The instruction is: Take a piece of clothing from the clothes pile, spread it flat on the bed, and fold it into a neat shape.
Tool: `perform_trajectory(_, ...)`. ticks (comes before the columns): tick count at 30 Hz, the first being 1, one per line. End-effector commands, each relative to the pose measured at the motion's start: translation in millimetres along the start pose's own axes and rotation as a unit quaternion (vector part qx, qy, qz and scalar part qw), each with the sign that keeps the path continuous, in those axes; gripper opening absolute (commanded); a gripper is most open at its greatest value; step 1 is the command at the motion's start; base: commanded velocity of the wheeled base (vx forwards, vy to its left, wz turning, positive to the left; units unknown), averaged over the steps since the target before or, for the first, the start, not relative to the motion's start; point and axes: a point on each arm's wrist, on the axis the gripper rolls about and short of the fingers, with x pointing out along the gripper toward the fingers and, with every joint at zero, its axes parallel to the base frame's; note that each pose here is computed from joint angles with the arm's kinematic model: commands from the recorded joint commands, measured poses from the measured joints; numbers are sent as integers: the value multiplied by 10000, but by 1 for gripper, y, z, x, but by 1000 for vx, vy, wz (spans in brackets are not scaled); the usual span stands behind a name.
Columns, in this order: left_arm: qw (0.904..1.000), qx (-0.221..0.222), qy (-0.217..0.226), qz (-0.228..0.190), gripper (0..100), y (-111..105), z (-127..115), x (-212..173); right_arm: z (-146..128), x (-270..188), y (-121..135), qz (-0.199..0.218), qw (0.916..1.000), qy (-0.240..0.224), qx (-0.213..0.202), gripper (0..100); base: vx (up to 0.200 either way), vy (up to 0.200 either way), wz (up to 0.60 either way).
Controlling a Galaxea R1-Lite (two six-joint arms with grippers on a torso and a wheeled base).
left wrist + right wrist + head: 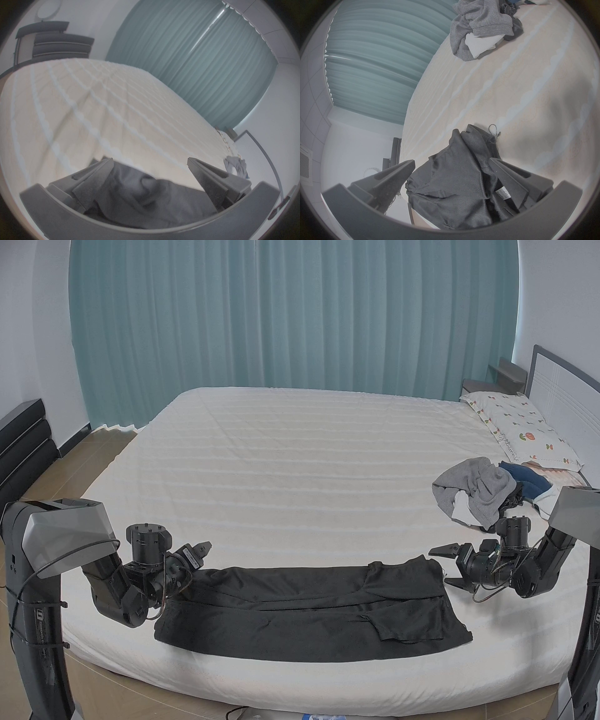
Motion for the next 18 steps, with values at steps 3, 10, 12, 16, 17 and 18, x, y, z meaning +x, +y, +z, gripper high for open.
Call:
perform_trajectory(3, 9997, -47, 81, -211, 100, -17, -11, 0, -1, 2, -2, -16, 10000, 24, 15, 100, 0, 0, 0)
perform_trajectory(10, 9975, 136, 695, -43, 100, -11, -52, 2, -1, 2, -2, -21, 10000, 29, 19, 100, 0, 0, 0)
perform_trajectory(12, 9962, 204, 846, -14, 100, -10, -60, -3, -1, 2, -3, -26, 10000, 33, 15, 100, 0, 0, 0)
perform_trajectory(16, 9928, 527, 1072, 112, 100, -3, -71, -10, -1, 2, -3, -26, 10000, 33, 15, 100, 0, 0, 0)
perform_trajectory(17, 9920, 621, 1093, 138, 100, -1, -72, -12, -1, 2, -3, -26, 10000, 33, 15, 100, 0, 0, 0)
perform_trajectory(18, 9920, 621, 1093, 138, 100, -1, -72, -12, -1, 2, -3, -26, 10000, 33, 15, 100, 0, 0, 0)
